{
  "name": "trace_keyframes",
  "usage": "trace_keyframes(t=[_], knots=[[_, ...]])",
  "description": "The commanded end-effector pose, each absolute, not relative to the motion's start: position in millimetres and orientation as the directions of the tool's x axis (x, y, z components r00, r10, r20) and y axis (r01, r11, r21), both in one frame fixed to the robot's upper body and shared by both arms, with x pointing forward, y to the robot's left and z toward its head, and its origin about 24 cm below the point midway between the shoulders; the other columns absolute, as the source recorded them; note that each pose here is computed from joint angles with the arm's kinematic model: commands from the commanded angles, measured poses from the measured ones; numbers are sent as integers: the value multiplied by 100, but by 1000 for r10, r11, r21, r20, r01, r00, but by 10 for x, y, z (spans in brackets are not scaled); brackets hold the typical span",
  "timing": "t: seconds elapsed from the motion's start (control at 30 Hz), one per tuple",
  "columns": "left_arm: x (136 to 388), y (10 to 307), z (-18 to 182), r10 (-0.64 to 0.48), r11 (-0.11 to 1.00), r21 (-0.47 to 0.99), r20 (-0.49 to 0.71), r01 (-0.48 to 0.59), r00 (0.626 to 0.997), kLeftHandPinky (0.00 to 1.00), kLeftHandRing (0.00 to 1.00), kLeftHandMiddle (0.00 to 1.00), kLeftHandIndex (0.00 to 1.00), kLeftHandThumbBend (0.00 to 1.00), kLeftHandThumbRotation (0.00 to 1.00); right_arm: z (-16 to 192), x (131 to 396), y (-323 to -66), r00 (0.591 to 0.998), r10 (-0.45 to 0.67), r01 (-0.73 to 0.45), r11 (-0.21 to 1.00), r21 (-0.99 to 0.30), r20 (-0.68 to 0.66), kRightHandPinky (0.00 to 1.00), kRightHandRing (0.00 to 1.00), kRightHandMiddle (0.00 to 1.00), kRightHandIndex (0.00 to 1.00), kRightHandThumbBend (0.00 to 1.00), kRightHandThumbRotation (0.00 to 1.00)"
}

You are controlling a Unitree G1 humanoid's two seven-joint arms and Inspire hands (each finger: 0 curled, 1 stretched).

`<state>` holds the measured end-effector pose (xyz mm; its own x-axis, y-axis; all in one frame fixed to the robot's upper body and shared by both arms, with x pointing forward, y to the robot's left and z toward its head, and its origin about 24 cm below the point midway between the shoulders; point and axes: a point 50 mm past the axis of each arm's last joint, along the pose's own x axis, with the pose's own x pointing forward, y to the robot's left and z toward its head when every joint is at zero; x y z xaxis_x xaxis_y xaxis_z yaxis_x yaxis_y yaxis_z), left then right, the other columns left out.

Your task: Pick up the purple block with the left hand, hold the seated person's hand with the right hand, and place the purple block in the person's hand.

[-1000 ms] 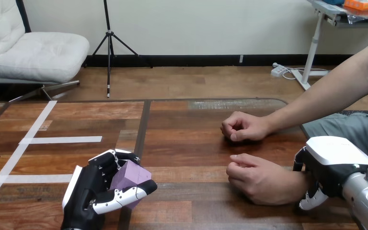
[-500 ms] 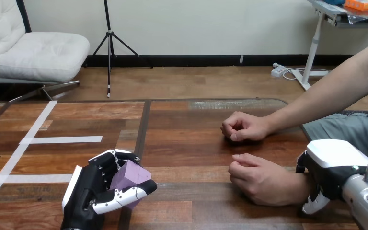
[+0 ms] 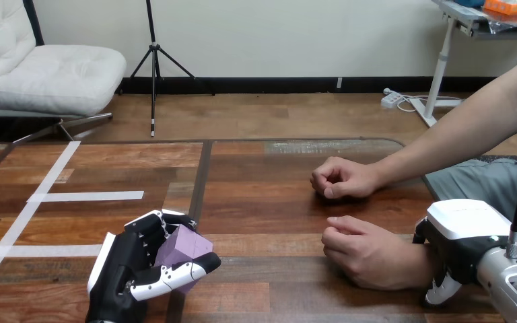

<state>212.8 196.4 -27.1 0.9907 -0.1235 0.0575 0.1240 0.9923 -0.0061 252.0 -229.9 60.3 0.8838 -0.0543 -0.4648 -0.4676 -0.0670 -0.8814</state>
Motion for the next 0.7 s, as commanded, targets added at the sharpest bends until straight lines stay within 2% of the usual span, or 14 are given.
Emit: trace_keyframes(t=[0.0,0.37,0.67], knots=[[2292,1950,-46,-138,990,19,165,137,976,33,39,46,47,93,12,544,2523,-2369,862,-82,-506,-98,-857,-500,50,60,66,68,73,0],[2289,1949,-45,-138,990,18,166,137,976,33,39,46,47,93,11,500,2503,-2390,861,-63,-508,-106,-855,-504,65,72,76,74,71,0],[2285,1949,-45,-137,991,22,167,135,976,33,39,46,47,93,12,469,2494,-2407,863,-60,-505,-123,-855,-501,68,71,76,74,65,0]])
